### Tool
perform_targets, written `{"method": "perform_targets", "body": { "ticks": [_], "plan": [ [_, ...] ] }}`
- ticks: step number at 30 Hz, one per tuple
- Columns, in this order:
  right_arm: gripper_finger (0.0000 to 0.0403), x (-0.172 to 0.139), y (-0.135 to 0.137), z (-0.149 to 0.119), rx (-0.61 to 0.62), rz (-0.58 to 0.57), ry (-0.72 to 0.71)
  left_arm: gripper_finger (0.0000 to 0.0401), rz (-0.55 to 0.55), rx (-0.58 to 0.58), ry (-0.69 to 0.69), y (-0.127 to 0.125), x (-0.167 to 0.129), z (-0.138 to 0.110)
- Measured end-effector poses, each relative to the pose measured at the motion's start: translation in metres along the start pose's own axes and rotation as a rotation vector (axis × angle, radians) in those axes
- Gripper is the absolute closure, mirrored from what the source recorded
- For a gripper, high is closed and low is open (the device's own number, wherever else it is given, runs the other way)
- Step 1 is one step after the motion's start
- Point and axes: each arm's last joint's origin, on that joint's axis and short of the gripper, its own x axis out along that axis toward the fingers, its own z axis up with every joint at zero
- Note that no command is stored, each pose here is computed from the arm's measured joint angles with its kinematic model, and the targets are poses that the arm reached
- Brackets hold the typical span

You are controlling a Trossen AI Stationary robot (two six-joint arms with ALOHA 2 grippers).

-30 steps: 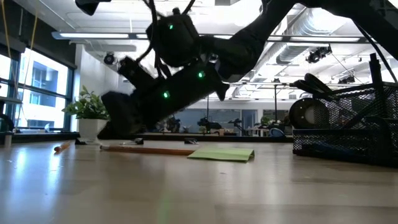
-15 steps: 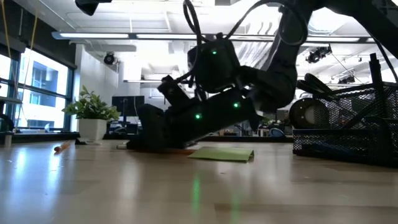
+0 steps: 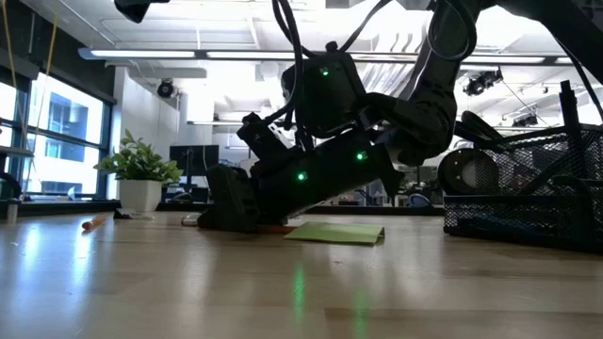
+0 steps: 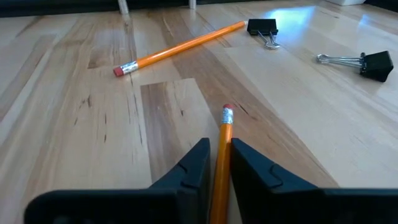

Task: Pick and place office supplies into organizer
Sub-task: Put the orange pencil into the black desk organizer

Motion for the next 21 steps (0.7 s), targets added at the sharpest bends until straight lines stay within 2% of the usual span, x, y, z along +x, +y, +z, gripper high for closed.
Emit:
{"method": "perform_targets", "body": {
  "ticks": [4,10,21],
  "plan": [
    [0.0354,0.0,0.0,0.0,-0.009,-0.018,-0.004,0.0398,0.0,0.0,0.0,0.0,0.0,0.0],
    [0.0389,-0.001,0.0,0.003,-0.01,-0.032,-0.056,0.0398,0.001,0.0,0.002,0.0,0.0,0.0],
    [0.0382,-0.002,0.0,0.014,-0.016,-0.014,-0.139,0.0398,0.001,-0.007,0.009,0.0,0.0,-0.001]
  ]
}}
